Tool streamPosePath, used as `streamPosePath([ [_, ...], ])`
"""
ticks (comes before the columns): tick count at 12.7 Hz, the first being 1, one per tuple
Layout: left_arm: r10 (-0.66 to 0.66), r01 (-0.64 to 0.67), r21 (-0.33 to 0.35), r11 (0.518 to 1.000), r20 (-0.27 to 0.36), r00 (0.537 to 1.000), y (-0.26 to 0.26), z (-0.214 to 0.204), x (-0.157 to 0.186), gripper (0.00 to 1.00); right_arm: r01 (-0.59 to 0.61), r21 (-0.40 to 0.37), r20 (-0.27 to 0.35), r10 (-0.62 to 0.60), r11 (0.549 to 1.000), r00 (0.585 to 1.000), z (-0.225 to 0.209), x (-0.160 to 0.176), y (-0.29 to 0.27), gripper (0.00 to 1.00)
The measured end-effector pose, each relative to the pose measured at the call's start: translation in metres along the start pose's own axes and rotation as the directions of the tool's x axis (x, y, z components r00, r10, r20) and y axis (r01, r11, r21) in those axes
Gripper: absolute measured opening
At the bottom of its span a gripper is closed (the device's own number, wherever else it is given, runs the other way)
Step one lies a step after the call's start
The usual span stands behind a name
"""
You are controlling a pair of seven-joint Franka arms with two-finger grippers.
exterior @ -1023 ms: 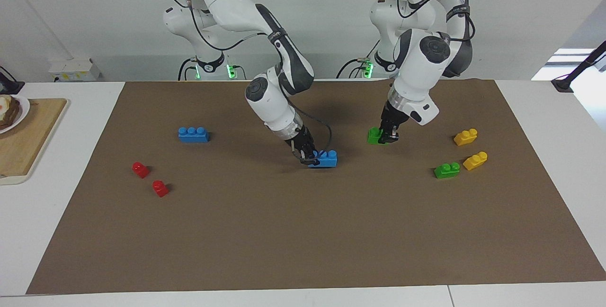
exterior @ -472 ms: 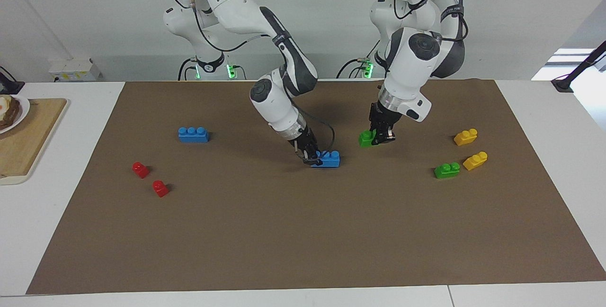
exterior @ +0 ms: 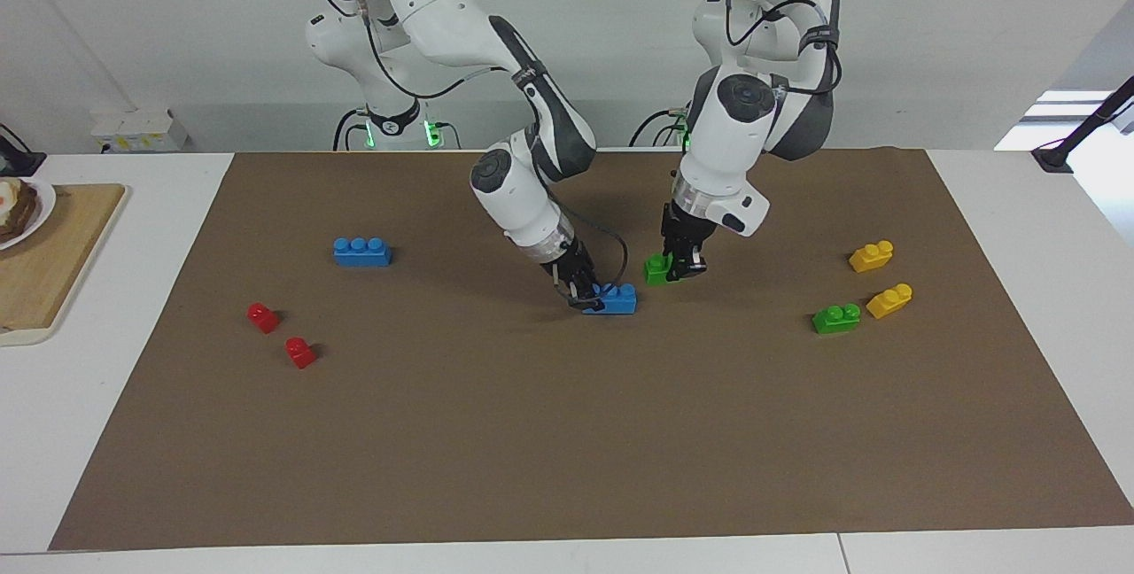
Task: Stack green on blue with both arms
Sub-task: 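Press the green brick onto the blue brick end with both grippers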
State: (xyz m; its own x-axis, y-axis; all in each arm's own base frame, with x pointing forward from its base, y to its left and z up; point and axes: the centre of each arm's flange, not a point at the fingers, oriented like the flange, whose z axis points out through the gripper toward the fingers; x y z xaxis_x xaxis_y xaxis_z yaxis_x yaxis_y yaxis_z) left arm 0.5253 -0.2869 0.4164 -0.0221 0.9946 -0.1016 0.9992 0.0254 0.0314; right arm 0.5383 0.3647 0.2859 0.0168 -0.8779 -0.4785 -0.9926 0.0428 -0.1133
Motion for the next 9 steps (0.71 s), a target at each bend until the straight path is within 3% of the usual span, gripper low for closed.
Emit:
streamPosePath([
  [4, 0.042, -0.042, 0.029, 0.999, -0.009, 0.999, -0.02, 0.023, -0.038, 0.34, 0.002, 0.003, 0.0, -0.002, 1.0, 1.0, 0.0, 0.0, 0.0, 0.35],
  [9, 0.026, -0.026, 0.023, 0.999, -0.007, 1.0, -0.015, 0.043, -0.041, 0.34, 0.001, 0.005, 0.0, -0.001, 1.0, 1.0, 0.0, 0.0, 0.001, 0.35],
])
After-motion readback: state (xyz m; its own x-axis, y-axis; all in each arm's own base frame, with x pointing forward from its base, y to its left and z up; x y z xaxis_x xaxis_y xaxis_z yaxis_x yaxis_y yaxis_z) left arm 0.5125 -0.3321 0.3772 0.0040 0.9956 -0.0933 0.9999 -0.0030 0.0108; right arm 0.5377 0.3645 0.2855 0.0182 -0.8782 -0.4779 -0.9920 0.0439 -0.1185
